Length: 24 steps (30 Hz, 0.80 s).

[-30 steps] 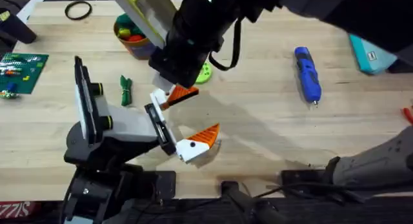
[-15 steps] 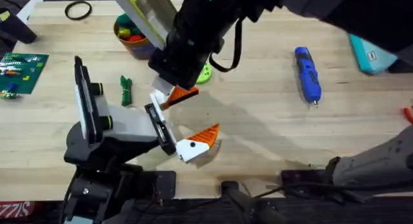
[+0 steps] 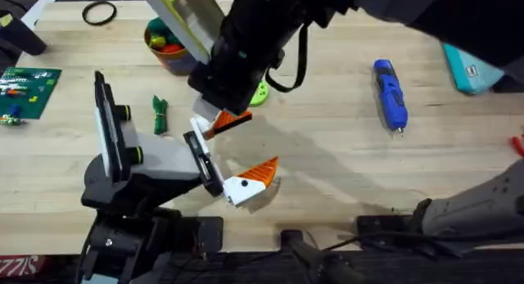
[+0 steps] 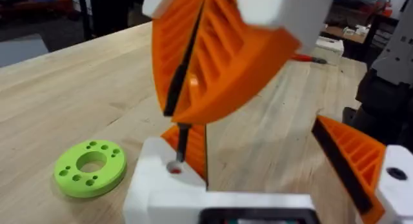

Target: Pick up the gripper from the table and insert it into the empty holder that is missing its gripper. Then pick up a screw, insert it into the mounting hole, and use the screwdriver to tighten it. Finally, clean up the table by picking up the vegetable and placing it into the bucket.

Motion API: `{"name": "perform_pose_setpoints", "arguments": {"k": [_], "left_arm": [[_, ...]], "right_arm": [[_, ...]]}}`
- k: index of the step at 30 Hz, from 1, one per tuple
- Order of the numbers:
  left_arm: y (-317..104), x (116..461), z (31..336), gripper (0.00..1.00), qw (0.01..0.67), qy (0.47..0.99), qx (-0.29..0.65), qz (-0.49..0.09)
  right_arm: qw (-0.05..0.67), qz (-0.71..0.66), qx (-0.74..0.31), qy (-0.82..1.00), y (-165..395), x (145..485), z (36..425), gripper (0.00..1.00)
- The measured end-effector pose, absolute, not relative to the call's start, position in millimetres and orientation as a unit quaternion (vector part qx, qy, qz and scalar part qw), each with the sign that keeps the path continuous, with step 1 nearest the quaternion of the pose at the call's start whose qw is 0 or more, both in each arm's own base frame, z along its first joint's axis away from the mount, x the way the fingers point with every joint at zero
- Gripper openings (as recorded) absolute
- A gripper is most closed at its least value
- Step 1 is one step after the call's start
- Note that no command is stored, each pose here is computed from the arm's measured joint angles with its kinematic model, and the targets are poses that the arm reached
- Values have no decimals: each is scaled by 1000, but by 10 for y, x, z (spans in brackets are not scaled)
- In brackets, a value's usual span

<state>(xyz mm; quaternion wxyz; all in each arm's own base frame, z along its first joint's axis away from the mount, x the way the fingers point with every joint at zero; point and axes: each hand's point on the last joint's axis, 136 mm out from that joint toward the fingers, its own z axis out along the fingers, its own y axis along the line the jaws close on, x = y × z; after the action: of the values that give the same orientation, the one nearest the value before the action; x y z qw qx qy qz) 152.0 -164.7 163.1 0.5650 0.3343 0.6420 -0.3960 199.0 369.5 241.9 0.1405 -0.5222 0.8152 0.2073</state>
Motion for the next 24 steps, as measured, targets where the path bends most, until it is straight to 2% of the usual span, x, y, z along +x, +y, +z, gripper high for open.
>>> {"name": "perform_pose_setpoints", "arguments": {"k": [24], "left_arm": [[-1648,1520,1630,986,563,644,332,-398]], "right_arm": [[125,205,-522,818,3754,2015,2274,4]]}}
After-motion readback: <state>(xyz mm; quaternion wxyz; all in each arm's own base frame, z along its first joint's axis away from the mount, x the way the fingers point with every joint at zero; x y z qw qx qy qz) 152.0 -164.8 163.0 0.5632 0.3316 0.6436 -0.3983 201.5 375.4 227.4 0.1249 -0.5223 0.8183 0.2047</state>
